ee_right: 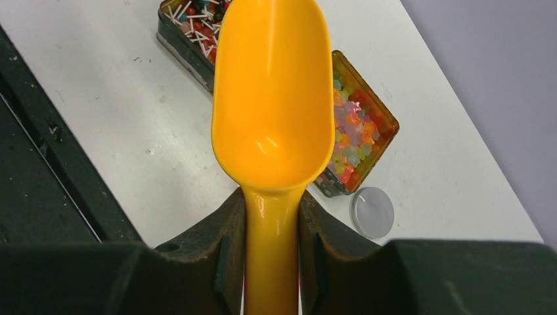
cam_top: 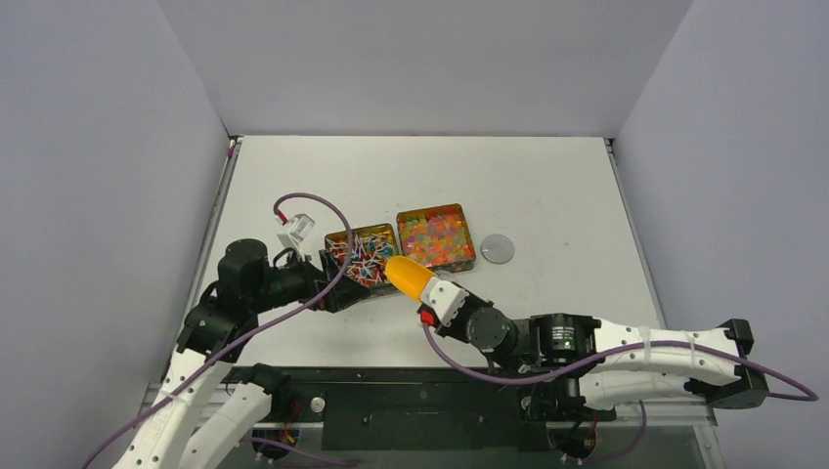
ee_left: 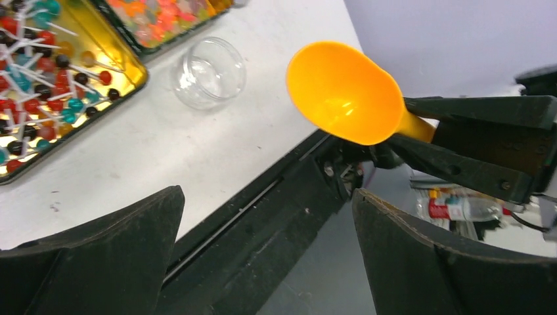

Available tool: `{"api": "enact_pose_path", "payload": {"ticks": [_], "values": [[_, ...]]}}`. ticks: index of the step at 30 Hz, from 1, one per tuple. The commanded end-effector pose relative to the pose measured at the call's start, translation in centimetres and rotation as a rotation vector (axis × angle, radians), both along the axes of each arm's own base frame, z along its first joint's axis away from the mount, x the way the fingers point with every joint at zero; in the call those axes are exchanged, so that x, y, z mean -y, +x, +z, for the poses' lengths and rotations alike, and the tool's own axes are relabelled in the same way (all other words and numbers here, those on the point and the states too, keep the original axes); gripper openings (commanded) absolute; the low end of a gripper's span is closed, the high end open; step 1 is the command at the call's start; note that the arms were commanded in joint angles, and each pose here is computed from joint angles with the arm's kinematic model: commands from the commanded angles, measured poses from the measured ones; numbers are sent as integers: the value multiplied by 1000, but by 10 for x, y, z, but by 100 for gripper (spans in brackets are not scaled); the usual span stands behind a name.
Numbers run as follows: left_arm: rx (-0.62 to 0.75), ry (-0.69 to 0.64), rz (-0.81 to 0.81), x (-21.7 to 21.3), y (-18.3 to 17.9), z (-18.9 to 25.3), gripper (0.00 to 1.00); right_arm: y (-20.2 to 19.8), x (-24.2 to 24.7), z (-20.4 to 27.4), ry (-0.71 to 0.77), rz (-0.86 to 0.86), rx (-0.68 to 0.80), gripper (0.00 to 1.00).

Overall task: Pack the candies
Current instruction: Scoop the fake candies from the storage box.

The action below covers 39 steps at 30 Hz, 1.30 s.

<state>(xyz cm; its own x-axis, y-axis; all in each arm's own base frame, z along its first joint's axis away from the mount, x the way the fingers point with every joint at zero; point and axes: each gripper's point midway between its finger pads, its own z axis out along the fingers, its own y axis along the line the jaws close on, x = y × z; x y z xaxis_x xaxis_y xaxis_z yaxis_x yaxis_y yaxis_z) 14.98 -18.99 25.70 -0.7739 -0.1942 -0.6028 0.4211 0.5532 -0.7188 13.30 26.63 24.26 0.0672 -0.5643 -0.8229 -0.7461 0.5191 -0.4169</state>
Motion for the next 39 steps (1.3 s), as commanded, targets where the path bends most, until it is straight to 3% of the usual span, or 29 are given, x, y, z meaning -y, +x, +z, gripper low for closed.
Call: {"api": "enact_pose_path", "payload": {"ticks": [1, 8, 21, 39], "values": [[91, 113, 146, -20, 27, 3, 97, 9, 1, 10, 1, -25, -50, 0], [97, 229, 346, -48, 59, -17, 96, 37, 10, 1, -74, -95, -130, 0], [8, 416, 526, -88, 96, -56, 96, 66, -3, -10, -237, -91, -314, 0], [19, 535, 740, -144, 97, -70, 97, 104, -53, -34, -460, -184, -516, 0]]}}
